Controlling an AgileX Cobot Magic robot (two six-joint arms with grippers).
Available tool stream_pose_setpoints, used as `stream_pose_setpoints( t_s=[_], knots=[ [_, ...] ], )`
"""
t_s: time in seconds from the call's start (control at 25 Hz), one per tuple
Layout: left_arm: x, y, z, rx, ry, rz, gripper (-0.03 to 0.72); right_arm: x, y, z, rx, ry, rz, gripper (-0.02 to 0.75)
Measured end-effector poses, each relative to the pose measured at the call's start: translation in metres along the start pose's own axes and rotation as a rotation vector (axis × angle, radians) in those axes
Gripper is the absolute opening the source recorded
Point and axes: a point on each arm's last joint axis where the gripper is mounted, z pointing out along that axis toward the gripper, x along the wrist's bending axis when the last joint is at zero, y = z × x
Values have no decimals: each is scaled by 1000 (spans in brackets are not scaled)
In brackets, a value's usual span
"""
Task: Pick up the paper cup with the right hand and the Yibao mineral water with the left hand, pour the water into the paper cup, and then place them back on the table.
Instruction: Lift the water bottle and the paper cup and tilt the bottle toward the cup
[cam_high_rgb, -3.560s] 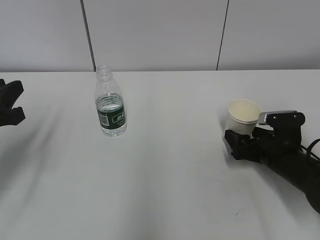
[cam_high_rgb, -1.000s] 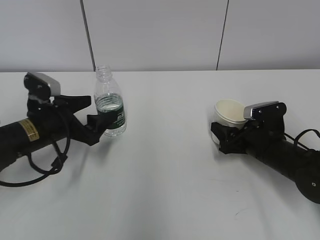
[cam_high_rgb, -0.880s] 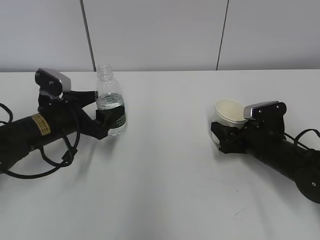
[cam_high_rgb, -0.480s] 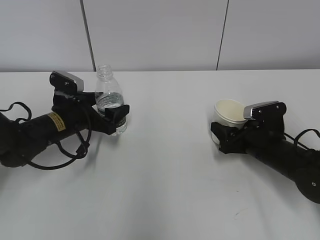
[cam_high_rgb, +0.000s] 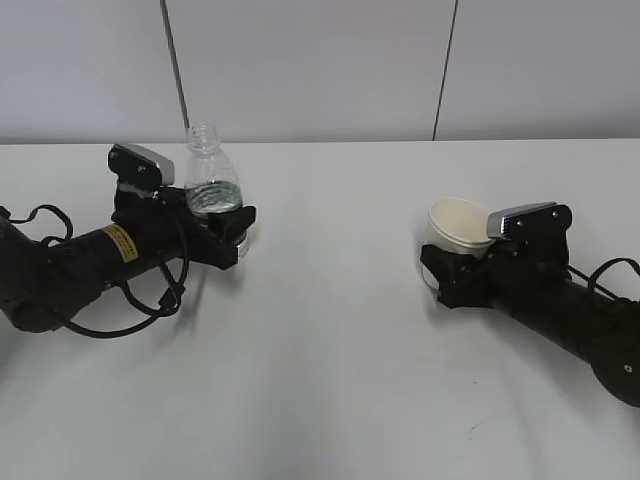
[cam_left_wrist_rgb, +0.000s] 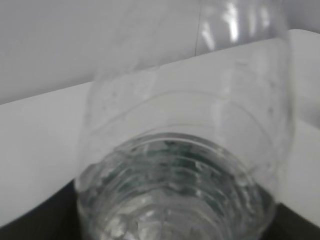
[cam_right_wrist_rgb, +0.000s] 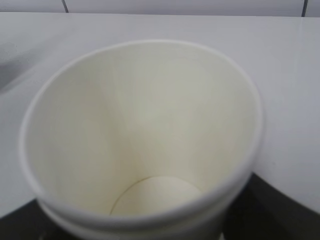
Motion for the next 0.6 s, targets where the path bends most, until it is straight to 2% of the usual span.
stream_pose_setpoints(
  t_s=[0.04,0.16,0.36,0.6],
  knots=[
    [0,0,0,1,-3,2,417,1,0,0,1,9,-4,498],
    [-2,0,0,4,-21,12,368,5,0,1,5,61,-29,498],
    [-3,2,0,19,-40,32,359,15,3,4,0,185,-87,497],
    [-5,17,-4,103,-64,115,356,23,9,10,-11,292,-97,497]
  ],
)
